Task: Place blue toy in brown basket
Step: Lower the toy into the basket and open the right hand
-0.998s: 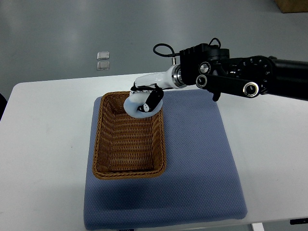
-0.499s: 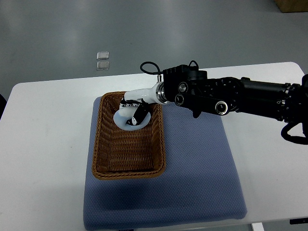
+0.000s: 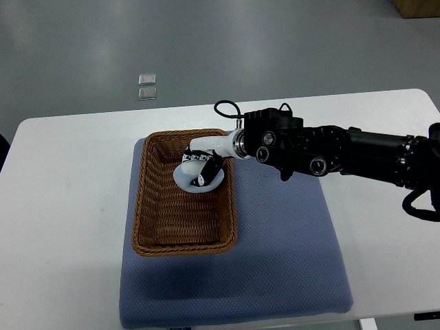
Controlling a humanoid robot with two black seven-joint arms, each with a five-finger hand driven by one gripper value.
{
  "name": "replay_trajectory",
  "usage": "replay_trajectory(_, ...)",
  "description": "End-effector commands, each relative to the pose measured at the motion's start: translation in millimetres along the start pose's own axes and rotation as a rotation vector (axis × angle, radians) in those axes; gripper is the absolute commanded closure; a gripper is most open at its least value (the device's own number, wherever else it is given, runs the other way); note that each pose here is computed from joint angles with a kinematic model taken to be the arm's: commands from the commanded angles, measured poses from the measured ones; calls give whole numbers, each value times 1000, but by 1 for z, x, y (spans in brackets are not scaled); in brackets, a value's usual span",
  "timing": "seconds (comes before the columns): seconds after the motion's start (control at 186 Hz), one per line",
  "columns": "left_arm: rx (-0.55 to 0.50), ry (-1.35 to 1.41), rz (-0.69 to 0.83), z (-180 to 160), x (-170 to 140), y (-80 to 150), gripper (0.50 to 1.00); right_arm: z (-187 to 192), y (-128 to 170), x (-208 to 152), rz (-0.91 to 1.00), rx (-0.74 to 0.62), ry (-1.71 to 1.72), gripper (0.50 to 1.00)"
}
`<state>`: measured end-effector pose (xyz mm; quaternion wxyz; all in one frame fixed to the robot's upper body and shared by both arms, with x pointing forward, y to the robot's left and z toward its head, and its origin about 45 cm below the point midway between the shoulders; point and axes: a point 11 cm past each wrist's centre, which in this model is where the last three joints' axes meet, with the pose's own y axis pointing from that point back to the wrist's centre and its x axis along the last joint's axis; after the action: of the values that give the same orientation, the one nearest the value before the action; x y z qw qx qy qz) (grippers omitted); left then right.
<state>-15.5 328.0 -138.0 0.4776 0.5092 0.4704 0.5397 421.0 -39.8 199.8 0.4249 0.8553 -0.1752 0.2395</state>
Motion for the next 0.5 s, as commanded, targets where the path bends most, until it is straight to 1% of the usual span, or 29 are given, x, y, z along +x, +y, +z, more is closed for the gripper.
replay_trajectory(0.0,0,1,0,0,0,0,500,1,-1,-1,8,3,-8,803)
replay_trajectory(0.016,0,1,1,0,0,0,500,1,-1,-1,8,3,-8,789)
replay_trajectory(0.021,0,0,0,0,0,0,500,1,-1,-1,8,3,-8,769)
replay_trajectory(0.027,0,0,0,0,0,0,500,1,-1,-1,8,3,-8,769)
replay_trajectory(0.032,0,1,0,0,0,0,500,2,-1,-2,8,2,-9,746)
replay_trajectory(0.038,0,1,0,0,0,0,500,2,-1,-2,8,2,-9,746)
replay_trajectory(0.043,0,0,0,0,0,0,500,2,-1,-2,8,2,-9,728)
replay_trajectory(0.064,0,0,0,0,0,0,500,2,-1,-2,8,2,-9,709)
replay_trajectory(0.113,0,0,3,0,1,0,500,1,-1,-1,10,4,-12,695)
replay_trajectory(0.129,0,0,1,0,0,0,500,1,-1,-1,10,4,-12,673)
replay_trajectory(0.134,0,0,1,0,0,0,500,1,-1,-1,10,4,-12,673)
replay_trajectory(0.14,0,0,1,0,0,0,500,1,-1,-1,11,5,-13,660)
replay_trajectory(0.161,0,0,3,0,1,0,500,0,-1,0,12,7,-16,644)
replay_trajectory(0.263,0,0,0,0,0,0,500,-6,1,5,24,32,-40,638)
replay_trajectory(0.322,0,0,3,0,1,0,500,-10,2,8,28,42,-49,603)
replay_trajectory(0.494,0,-2,4,0,1,0,500,-20,5,17,42,74,-74,599)
